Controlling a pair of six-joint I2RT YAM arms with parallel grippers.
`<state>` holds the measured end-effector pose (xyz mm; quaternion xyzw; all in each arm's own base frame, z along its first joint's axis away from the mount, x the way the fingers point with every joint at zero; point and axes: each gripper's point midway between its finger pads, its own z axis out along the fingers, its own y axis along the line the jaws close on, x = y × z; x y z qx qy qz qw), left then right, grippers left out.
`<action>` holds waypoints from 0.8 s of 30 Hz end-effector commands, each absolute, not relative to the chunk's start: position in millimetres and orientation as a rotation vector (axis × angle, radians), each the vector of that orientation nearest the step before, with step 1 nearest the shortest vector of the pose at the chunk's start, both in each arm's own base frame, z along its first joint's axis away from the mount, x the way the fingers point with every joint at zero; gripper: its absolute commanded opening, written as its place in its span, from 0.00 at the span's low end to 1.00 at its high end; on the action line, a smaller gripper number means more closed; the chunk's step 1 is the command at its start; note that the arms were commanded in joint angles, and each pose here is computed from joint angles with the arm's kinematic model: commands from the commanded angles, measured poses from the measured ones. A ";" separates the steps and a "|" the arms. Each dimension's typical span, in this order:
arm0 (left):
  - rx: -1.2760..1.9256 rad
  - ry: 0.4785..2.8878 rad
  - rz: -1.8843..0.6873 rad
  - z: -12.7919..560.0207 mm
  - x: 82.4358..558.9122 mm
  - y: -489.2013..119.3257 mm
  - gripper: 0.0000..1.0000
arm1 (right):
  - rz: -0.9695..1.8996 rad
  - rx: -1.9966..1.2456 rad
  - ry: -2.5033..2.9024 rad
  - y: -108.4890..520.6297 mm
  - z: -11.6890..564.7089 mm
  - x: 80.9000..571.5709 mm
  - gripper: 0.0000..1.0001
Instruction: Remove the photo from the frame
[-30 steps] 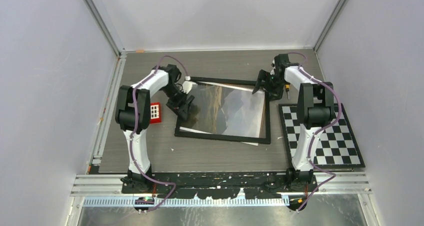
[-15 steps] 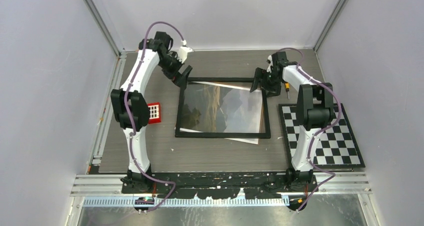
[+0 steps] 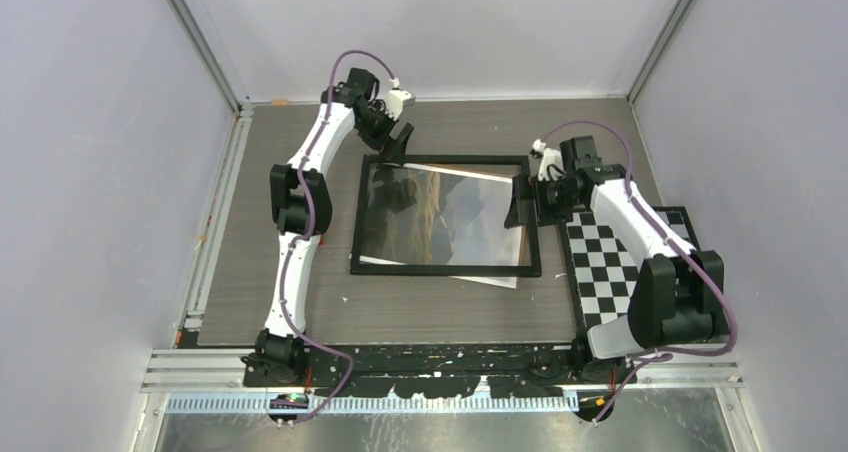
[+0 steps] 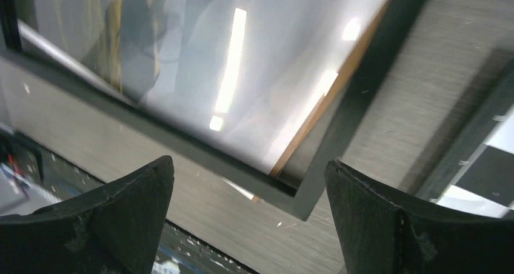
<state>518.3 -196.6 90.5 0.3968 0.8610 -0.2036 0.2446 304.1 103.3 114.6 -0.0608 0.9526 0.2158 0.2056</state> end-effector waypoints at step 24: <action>0.811 2.292 -0.678 58.3 567.3 -242.0 1.00 | 0.509 -1.515 2.432 155.7 39.6 180.6 0.29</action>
